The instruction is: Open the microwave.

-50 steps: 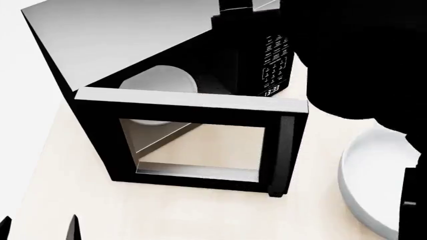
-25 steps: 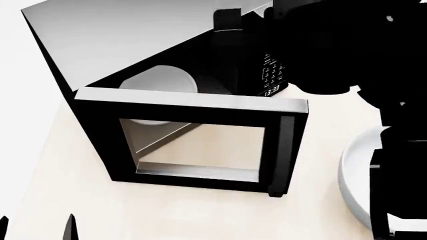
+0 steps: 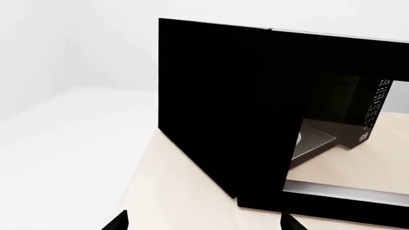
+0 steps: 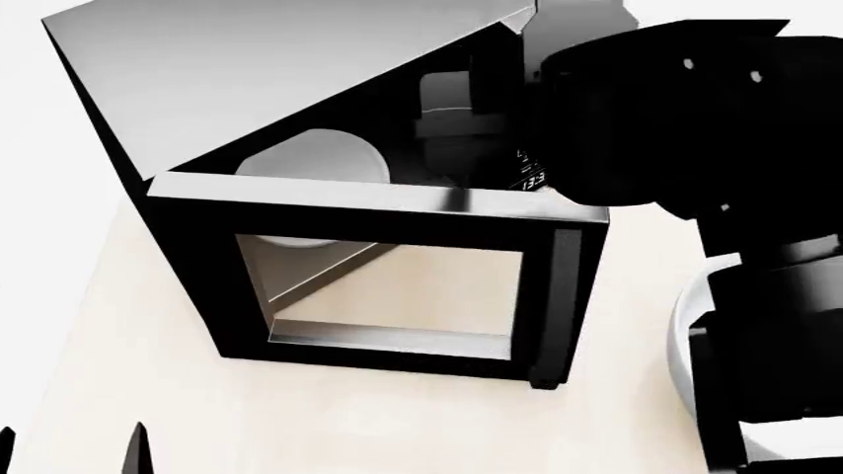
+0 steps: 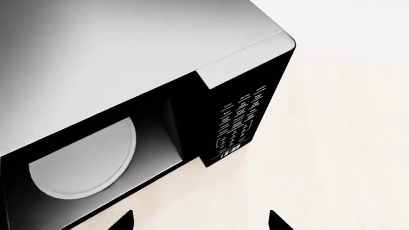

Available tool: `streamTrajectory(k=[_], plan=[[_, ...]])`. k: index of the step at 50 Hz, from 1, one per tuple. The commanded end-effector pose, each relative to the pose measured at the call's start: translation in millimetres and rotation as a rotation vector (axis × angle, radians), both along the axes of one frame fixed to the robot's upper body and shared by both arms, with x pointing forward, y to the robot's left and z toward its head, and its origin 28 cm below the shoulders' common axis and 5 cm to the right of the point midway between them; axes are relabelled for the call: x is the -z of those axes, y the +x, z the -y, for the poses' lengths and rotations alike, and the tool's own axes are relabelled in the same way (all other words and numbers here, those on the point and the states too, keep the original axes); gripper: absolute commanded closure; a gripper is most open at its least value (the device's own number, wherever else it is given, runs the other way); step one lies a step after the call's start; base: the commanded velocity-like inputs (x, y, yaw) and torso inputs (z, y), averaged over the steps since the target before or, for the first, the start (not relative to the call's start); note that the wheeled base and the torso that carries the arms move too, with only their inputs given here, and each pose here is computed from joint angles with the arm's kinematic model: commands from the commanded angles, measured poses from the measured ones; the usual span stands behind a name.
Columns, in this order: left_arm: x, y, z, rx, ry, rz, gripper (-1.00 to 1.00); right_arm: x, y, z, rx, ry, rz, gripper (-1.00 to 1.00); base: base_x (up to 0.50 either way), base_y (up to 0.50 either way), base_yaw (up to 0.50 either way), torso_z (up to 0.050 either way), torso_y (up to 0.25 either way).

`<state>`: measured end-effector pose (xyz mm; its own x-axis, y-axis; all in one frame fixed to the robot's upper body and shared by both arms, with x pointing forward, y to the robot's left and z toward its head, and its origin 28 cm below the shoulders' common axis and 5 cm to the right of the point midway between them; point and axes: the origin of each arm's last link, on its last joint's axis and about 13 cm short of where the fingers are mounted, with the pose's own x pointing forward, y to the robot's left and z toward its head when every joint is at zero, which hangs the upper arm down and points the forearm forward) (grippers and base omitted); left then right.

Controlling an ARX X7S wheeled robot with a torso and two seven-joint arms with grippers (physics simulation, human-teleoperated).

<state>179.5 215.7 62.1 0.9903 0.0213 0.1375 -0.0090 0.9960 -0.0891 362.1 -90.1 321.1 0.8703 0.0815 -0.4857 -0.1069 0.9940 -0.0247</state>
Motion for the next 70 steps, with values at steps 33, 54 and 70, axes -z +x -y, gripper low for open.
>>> streamTrajectory(k=[33, 54, 70], plan=[[-1.8, -0.8, 0.0, -0.001, -0.002, 0.006, -1.00, 12.9, -3.9, 3.1, -0.022, -0.034, -0.104, -1.00, 0.00, 0.00, 0.00, 0.000, 0.000], [-1.2, -0.9, 0.9, 0.003, 0.000, 0.004, -1.00, 16.6, -11.7, 4.1, -0.050, -0.045, -0.158, -1.00, 0.00, 0.00, 0.00, 0.000, 0.000], [-3.0, -2.6, 0.4, 0.003, -0.001, 0.009, -1.00, 13.2, -27.0, 4.0, -0.081, -0.079, -0.201, -1.00, 0.00, 0.00, 0.00, 0.000, 0.000]])
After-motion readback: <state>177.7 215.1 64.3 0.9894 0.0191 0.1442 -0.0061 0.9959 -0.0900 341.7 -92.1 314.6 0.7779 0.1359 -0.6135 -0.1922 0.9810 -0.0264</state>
